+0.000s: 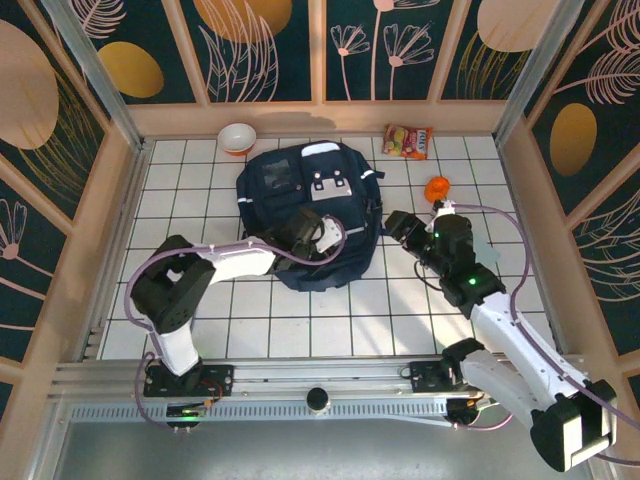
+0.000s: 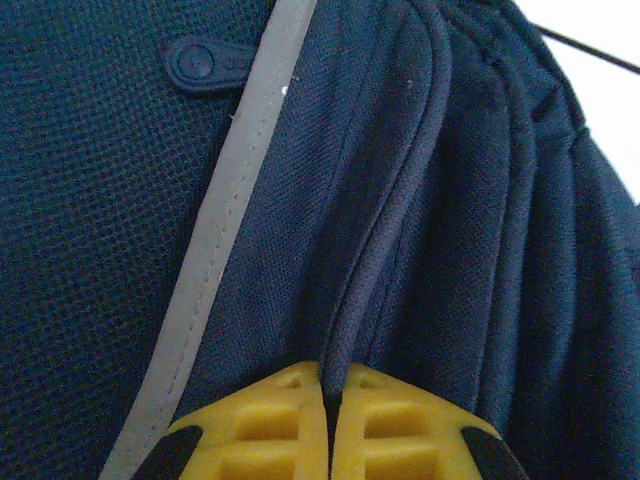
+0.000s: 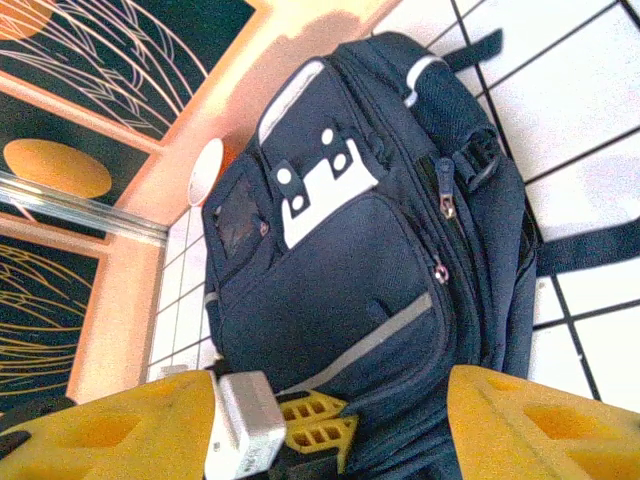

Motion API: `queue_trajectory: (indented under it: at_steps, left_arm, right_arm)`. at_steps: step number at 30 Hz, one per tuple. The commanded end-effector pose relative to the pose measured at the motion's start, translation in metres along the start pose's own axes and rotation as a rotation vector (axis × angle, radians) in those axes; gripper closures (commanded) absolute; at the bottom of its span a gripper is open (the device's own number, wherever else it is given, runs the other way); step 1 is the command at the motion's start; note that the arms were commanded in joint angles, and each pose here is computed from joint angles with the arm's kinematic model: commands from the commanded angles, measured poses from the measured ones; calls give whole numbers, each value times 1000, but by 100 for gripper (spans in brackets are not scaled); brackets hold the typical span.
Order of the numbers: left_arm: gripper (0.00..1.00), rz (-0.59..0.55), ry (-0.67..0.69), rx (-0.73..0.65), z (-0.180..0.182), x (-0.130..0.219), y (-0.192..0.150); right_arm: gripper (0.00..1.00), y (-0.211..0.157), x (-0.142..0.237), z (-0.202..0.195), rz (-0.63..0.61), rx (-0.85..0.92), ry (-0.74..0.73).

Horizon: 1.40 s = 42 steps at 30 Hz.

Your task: Pack the student bag

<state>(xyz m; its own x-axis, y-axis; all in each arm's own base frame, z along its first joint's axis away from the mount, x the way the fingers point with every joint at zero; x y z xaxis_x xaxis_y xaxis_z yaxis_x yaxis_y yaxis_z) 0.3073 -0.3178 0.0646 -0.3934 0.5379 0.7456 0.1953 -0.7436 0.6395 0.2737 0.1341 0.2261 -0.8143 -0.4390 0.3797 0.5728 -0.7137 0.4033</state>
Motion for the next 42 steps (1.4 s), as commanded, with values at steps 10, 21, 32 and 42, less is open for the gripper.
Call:
queue_trajectory:
  at_steps: [10, 21, 32, 42]
  left_arm:
    - [28, -306, 144, 363, 89, 114, 58]
    - [22, -413, 317, 985, 153, 186, -61]
    - [23, -389, 388, 1106, 150, 183, -103]
    - [25, -357, 327, 1113, 144, 164, -110]
  right_arm:
    - [27, -12, -6, 65, 54, 679, 118]
    - [22, -179, -89, 62, 632, 1305, 87]
    - [21, -236, -148, -13, 833, 1483, -155]
    - [100, -192, -130, 35, 659, 1482, -58]
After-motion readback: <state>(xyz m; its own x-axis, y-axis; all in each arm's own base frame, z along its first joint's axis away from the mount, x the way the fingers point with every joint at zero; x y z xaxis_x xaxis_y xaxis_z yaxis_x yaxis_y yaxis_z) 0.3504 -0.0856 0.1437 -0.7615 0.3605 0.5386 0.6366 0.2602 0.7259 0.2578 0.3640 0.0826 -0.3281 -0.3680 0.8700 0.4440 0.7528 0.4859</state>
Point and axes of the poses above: each hand's point on the last joint's axis, 136 mm out from that joint toward the fingers, its own x axis back along the fingers, its own z axis along the line the jaws close on, y = z × x, the point moved 2 cm from there along x, back along the fingers, and after that the axes turned 12 degrees about -x, right-handed, at the moved point
